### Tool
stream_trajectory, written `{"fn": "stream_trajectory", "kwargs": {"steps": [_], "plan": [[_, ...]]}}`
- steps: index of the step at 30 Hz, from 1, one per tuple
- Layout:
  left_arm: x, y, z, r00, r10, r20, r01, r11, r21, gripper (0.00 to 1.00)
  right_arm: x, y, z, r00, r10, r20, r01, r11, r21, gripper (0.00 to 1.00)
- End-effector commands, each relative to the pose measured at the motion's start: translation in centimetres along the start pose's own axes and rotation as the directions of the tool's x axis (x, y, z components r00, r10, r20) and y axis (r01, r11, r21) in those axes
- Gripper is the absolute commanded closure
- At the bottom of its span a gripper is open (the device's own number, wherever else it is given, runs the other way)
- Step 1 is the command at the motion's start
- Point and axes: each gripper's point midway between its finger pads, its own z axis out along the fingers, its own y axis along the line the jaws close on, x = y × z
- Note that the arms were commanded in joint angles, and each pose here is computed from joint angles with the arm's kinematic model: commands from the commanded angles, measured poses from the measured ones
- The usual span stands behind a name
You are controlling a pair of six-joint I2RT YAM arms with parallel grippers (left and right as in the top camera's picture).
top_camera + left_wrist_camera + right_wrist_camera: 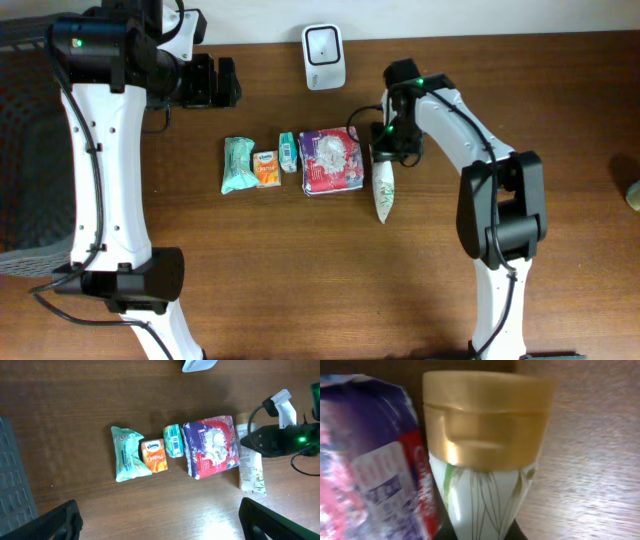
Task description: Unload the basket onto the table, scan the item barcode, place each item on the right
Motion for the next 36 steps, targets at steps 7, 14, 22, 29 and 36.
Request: {"fn": "stream_trajectory", "kwargs": {"steps": [7,14,22,29,36], "plan": [[0.0,0.3,0.2,1.0,-0.01,-0.005,0.01,1.0,-0.003,0.01,-0.5,5.7,-12.6,0.989,-0.063,0.13,0.145,0.448,-0.882,0.96],[0.0,0.3,0.2,1.0,-0.01,-0.005,0.01,1.0,-0.002,0.01,-1.1,6.1,-16.4,0.965,-0.053,0.257,0.261,0.287,-0.922,0.96],[0.0,0.3,0.2,1.0,-0.01,-0.005,0.01,1.0,-0.003,0.01,-0.1,9.0,-24.2,0.794,-0.164,0.586,0.608,0.239,-0.757,0.96],[0.0,0.3,0.3,1.0,-0.01,-0.005,0.01,1.0,-0.003,0.01,1.6,10.4,-29.2,0.668,-0.202,0.716,0.744,0.207,-0.635,0.96],[0.0,0.3,0.2,1.0,-0.01,-0.005,0.01,1.0,-0.003,0.01,1.7,10.4,-29.2,0.712,-0.19,0.676,0.702,0.218,-0.678,0.96]]}}
